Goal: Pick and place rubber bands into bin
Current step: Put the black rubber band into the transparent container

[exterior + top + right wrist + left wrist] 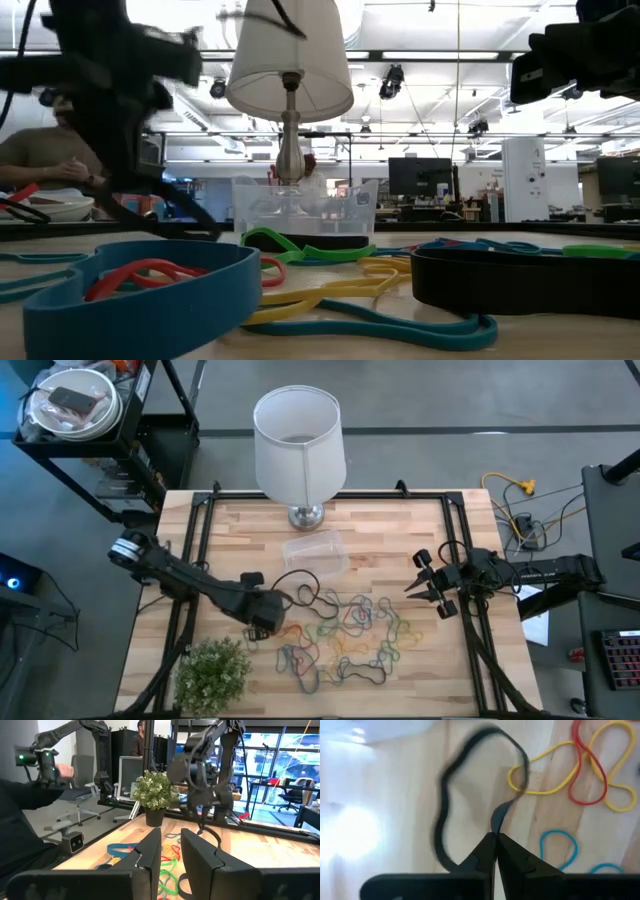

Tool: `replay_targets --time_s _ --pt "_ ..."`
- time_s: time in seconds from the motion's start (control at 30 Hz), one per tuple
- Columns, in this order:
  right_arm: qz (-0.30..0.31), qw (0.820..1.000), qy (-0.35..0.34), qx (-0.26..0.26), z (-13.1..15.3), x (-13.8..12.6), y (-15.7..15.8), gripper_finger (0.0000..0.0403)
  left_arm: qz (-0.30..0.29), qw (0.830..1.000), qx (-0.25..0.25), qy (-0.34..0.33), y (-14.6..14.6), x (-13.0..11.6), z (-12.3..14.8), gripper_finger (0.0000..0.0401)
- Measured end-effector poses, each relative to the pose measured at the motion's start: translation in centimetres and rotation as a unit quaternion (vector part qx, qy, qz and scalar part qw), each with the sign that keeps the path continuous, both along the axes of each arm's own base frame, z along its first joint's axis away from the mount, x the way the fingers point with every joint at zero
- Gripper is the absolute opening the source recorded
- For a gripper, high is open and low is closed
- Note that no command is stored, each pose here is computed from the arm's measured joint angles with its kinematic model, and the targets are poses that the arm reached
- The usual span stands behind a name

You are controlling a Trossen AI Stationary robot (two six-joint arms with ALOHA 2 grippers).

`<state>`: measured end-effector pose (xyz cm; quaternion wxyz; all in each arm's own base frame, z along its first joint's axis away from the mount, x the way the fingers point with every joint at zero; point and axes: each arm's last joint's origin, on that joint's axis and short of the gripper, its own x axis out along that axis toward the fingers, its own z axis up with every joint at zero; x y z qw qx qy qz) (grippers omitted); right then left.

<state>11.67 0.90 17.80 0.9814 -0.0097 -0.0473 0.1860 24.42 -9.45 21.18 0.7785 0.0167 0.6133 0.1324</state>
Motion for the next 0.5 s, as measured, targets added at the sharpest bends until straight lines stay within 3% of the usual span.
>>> replay_targets --time_s 0.23,0.5 --pt "0.000 1.000 0.000 0.000 0.0 0.0 0.0 0.0068 -0.012 0.994 0.072 -0.076 -0.9 -0.7 2.5 0.0000" --pt "0.000 1.000 0.000 0.000 0.0 0.0 0.0 0.0068 -0.050 0.978 0.160 -0.122 -0.8 0.2 3.1 0.0000"
